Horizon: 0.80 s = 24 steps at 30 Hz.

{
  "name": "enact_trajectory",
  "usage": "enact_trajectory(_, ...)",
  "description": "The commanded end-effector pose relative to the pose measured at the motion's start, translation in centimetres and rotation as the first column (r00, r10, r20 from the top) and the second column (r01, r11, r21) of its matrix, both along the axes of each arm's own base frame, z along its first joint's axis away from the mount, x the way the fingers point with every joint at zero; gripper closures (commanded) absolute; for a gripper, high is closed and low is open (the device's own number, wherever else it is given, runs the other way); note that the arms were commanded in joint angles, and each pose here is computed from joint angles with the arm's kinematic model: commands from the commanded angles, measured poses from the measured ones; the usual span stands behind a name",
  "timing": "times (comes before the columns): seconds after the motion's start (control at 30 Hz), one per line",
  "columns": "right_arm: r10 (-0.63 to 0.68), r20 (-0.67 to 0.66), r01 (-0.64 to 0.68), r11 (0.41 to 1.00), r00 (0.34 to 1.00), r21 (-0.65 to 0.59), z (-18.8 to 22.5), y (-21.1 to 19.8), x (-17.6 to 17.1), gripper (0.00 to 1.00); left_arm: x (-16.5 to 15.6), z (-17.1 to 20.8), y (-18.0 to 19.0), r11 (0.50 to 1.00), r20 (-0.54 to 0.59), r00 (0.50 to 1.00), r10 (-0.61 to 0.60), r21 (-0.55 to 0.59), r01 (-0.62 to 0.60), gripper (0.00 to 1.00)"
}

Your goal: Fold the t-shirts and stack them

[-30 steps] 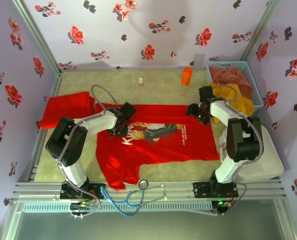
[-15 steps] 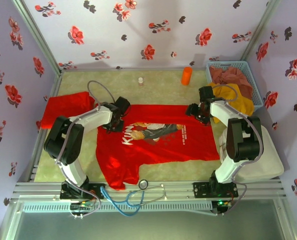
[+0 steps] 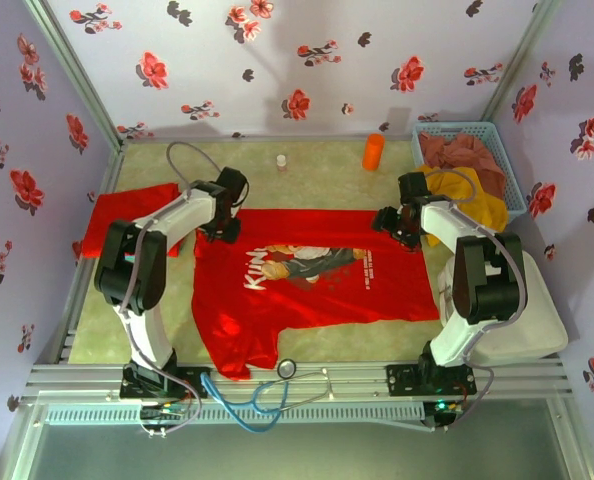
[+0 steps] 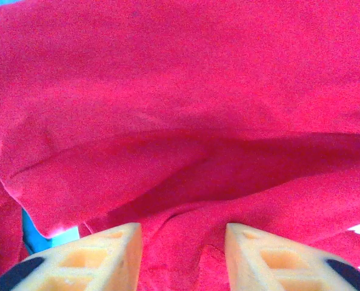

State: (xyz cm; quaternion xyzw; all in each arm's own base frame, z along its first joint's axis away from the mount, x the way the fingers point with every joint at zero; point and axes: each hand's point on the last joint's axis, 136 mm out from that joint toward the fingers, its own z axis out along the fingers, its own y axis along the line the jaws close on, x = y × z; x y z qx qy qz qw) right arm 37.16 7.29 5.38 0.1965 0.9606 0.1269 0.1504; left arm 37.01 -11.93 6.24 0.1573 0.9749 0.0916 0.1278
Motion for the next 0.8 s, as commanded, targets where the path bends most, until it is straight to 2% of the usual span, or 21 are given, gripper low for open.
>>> enact_trajectory(0.0,0.018,-0.004,-0.018,1.0,1.0,0.008,0.1,0.0,0.0,0.29,0.3,0.2,0.3,1.0,-0.027,1.0,0.012,-0.005,-0.012,0.58)
enact_trajectory(0.13,0.018,-0.004,-0.018,1.0,1.0,0.008,0.1,0.0,-0.1,0.29,-0.2,2.3,0.1,0.994,0.018,0.996,0.088,-0.074,-0.087,0.64)
enact_trajectory(0.23,0.016,-0.004,-0.016,1.0,1.0,0.007,0.0,0.0,-0.1,0.29,-1.6,3.8,-0.8,0.97,0.035,0.987,0.155,-0.194,-0.146,0.64)
enact_trajectory(0.3,0.012,-0.001,-0.012,1.0,1.0,0.007,-0.1,0.0,-0.1,0.29,-2.7,4.2,-1.5,0.937,0.018,0.976,0.215,-0.284,-0.202,0.63)
enact_trajectory(0.5,0.012,0.007,-0.012,1.0,1.0,0.023,0.0,0.3,0.1,0.28,-5.4,1.5,-2.6,0.811,-0.075,0.918,0.391,-0.444,-0.381,0.59)
enact_trajectory(0.6,0.013,0.004,-0.014,1.0,1.0,0.022,-0.1,0.3,0.1,0.28,-5.7,0.0,-2.7,0.773,-0.102,0.895,0.434,-0.467,-0.429,0.58)
enact_trajectory(0.77,0.012,-0.006,-0.012,1.0,1.0,0.022,-0.4,0.3,0.0,0.28,-4.9,-1.2,-3.3,0.742,-0.11,0.881,0.459,-0.499,-0.449,0.6)
